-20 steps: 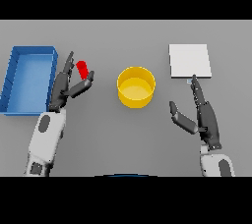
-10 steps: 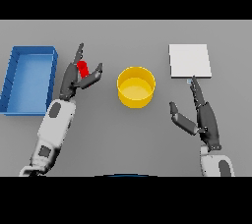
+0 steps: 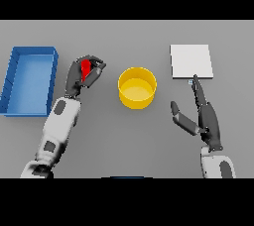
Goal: Pick up the red beaker and tilt it to pour out 1 green nut into yellow bowl. Pick up the yellow bowl and place it on the metallic measuring scale.
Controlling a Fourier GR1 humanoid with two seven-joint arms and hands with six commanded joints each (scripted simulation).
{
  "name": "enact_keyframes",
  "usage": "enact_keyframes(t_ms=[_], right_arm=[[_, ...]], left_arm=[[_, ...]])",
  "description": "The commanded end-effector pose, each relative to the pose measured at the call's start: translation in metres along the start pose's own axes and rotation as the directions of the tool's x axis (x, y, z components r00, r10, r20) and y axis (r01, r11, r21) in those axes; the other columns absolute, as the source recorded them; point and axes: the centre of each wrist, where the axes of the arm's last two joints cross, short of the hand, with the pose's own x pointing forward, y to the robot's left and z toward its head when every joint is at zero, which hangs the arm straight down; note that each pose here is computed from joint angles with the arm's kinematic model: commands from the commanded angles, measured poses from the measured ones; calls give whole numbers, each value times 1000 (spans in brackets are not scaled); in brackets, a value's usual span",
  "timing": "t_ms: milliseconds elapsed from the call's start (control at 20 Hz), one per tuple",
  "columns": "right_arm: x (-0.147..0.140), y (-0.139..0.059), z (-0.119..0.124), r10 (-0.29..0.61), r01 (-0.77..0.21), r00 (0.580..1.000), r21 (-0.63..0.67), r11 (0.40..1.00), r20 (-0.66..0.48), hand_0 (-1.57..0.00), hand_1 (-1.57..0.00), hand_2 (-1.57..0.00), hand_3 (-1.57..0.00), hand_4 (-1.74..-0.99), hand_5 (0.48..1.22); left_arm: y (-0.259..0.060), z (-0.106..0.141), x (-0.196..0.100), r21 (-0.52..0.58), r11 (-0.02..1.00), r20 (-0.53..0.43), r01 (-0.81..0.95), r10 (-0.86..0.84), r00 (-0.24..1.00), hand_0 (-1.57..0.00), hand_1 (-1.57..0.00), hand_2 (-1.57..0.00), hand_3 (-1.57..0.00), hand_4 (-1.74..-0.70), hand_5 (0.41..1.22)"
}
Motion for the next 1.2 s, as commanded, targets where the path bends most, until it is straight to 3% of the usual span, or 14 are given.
enact_keyframes(t_ms=[0,200,400,550,700,950,1150], right_arm=[[-3,-2,-2,2,-2,1000,-1,1000,-10,1,1,1,1,-1232,685],[-1,-1,-1,21,-21,1000,3,1000,6,1,1,1,1,-1186,670],[-2,1,-3,56,-56,998,-10,998,12,1,1,1,1,-1127,659],[-3,-1,-6,78,-78,997,-18,997,1,1,1,1,1,-1103,656],[-6,-2,-2,89,-89,996,-2,996,5,1,1,1,1,-1092,661],[-3,-3,4,83,-83,996,-1,997,15,1,1,1,1,-1092,664],[-3,-2,1,68,-68,997,13,998,27,1,1,1,1,-1069,685]], left_arm=[[-2,1,-1,8,1000,10,-3,3,1000,-1309,-1318,-1317,-1203,-1606,1119],[1,-7,8,35,999,20,-3,2,1000,-1464,-1467,-1467,-1420,-1686,1129],[8,-15,28,16,998,75,62,-63,995,-1527,-1529,-1528,-1509,-1718,1126],[20,-24,52,-43,977,139,210,-202,969,-1549,-1549,-1549,-1539,-1729,1134],[21,-30,73,-121,891,206,438,-409,889,-1559,-1560,-1560,-1555,-1735,1136],[11,-17,86,-178,822,254,541,-493,832,-1559,-1560,-1560,-1555,-1735,1136],[1,-28,115,-216,610,339,762,-685,644,-1566,-1566,-1566,-1564,-1739,1153]])
